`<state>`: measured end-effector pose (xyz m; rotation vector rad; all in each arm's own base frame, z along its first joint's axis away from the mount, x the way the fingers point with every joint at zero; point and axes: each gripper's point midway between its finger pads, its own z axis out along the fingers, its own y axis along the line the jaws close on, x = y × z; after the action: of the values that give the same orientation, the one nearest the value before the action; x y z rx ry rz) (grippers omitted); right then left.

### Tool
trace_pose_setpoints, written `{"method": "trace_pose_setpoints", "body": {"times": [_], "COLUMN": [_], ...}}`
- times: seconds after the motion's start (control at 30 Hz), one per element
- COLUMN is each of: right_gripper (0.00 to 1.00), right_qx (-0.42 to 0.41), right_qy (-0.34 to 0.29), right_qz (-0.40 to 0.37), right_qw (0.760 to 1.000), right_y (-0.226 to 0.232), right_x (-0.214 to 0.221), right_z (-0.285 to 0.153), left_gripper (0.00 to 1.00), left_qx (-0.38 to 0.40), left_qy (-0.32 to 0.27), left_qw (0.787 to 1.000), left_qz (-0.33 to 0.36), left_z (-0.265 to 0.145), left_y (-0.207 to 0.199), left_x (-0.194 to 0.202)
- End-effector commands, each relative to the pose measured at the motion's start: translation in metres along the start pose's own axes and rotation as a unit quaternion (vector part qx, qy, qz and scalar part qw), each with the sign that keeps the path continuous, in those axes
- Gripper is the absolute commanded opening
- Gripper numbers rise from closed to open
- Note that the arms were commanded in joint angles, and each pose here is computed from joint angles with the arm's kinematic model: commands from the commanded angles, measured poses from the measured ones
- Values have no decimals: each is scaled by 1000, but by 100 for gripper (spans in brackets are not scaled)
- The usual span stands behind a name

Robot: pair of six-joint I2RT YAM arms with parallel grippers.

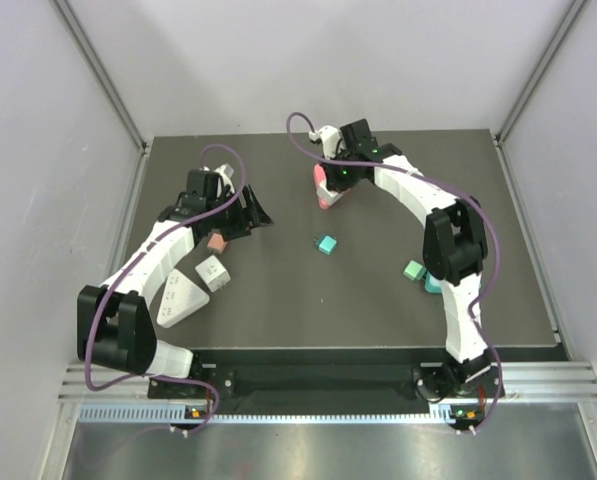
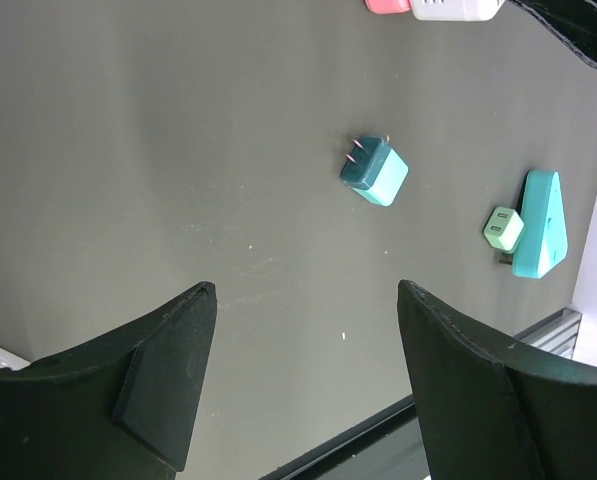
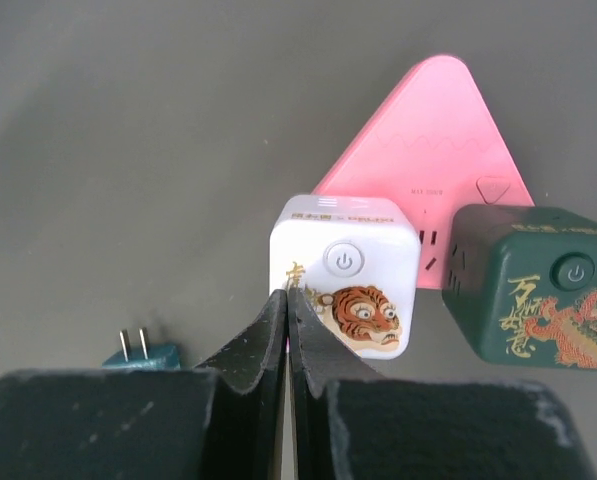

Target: Insert the plug

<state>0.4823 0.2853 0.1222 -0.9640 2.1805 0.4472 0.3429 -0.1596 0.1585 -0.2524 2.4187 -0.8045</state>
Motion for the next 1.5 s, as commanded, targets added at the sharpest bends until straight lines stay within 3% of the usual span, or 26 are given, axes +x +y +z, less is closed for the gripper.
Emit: {"method": "trace_pose_setpoints", "body": {"times": [0.0,0.17,0.37,0.43,0.47,0.53,0.57,0.63,0.7,0.73,0.87,0.97,1.1,1.23,1.47], "right_gripper": [0,0,0,5,11,25,39,51,95,100,100,100,100,100,100], "right_qx": [18,27,38,61,70,77,87,85,74,60,81,102,54,44,22], "right_qy": [-29,-86,-111,-123,-149,-158,-182,-176,-174,-173,-168,-179,-186,-206,-173], "right_qz": [-22,-33,-27,-3,4,55,66,136,161,162,205,272,260,280,267], "right_qw": [999,995,993,990,986,983,977,971,969,970,961,940,946,937,948], "right_y": [1,12,23,24,28,31,34,41,51,58,61,55,67,62,67], "right_x": [-38,-77,-85,-81,-90,-76,-81,-60,-46,-41,-6,4,16,34,53], "right_z": [-38,-79,-109,-115,-136,-139,-161,-161,-172,-173,-179,-183,-184,-184,-173], "left_gripper": [78,78,78,78,78,77,77,78,78,78,79,80,83,81,80], "left_qx": [10,15,4,-11,-17,-37,-69,-100,-163,-180,-249,-284,-307,-316,-347], "left_qy": [-24,-36,-43,-58,-64,-78,-95,-114,-139,-153,-203,-211,-182,-152,-96], "left_qw": [1000,999,999,998,998,996,993,988,975,969,937,922,922,922,916], "left_qz": [6,8,22,22,21,4,-6,-32,-66,-77,-135,-153,-148,-163,-175], "left_z": [-13,-27,-40,-46,-47,-50,-52,-57,-64,-70,-85,-85,-70,-52,-27], "left_y": [-9,-17,-16,-13,-12,-6,6,15,38,43,75,94,112,124,148], "left_x": [-10,-13,-12,-17,-19,-22,-26,-30,-33,-34,-33,-25,-13,5,35]}}
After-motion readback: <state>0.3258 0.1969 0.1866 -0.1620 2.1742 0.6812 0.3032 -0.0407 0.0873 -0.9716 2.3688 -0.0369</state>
